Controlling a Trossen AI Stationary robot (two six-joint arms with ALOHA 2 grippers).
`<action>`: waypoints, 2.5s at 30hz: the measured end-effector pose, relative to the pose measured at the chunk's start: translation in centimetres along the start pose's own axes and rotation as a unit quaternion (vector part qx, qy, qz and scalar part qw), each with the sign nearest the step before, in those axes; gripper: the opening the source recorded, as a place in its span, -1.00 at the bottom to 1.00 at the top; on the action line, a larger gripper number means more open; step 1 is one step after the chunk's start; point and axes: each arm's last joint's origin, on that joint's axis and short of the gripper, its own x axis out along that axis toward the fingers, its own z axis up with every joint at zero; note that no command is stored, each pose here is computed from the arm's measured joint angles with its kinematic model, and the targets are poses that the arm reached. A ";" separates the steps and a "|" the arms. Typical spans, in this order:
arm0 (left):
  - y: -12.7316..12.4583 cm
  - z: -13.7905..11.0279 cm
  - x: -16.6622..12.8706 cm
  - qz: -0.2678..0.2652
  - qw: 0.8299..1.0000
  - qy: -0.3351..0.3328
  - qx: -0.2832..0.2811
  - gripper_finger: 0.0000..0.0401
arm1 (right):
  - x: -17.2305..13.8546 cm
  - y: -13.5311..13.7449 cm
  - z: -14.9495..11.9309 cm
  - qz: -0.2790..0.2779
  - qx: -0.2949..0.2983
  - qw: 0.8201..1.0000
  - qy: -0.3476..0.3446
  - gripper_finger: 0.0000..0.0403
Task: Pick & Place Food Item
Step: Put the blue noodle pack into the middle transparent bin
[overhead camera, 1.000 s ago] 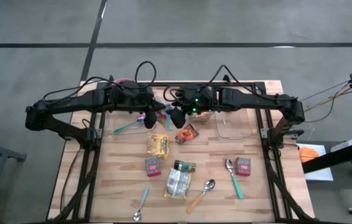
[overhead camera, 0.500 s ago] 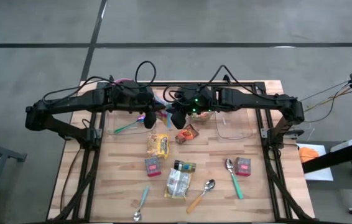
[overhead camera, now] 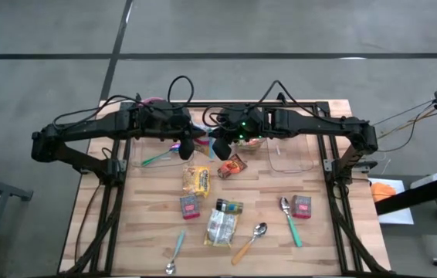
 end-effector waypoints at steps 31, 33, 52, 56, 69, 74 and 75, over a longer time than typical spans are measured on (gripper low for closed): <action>0.7 0.1 -7.3 0.050 0.992 -0.088 -0.074 0.21 | -2.7 -6.3 1.4 -0.028 0.034 0.999 0.032 -0.96; 0.8 -0.6 -7.7 0.042 0.992 -0.084 -0.085 0.21 | -3.1 -7.4 1.2 -0.025 0.042 0.998 0.036 -0.96; 1.9 -6.8 -8.7 -0.015 0.987 -0.101 -0.124 0.21 | -0.1 -15.9 -5.5 0.059 0.161 0.985 0.034 -0.96; 2.0 -7.2 -8.5 -0.013 0.988 -0.097 -0.118 0.21 | 1.4 -16.3 -6.1 0.090 0.180 0.979 0.016 -0.96; 2.0 -7.3 -8.2 -0.007 0.992 -0.088 -0.092 0.21 | 6.9 -18.4 -7.0 0.092 0.226 0.967 0.068 -0.96; 2.1 -7.5 -8.1 -0.003 0.993 -0.077 -0.092 0.21 | 7.7 -18.6 -6.0 0.093 0.218 0.968 0.079 -0.96; 2.1 -7.6 -8.1 -0.001 0.993 -0.072 -0.092 0.21 | 7.7 -18.5 -5.8 0.095 0.215 0.969 0.079 -0.96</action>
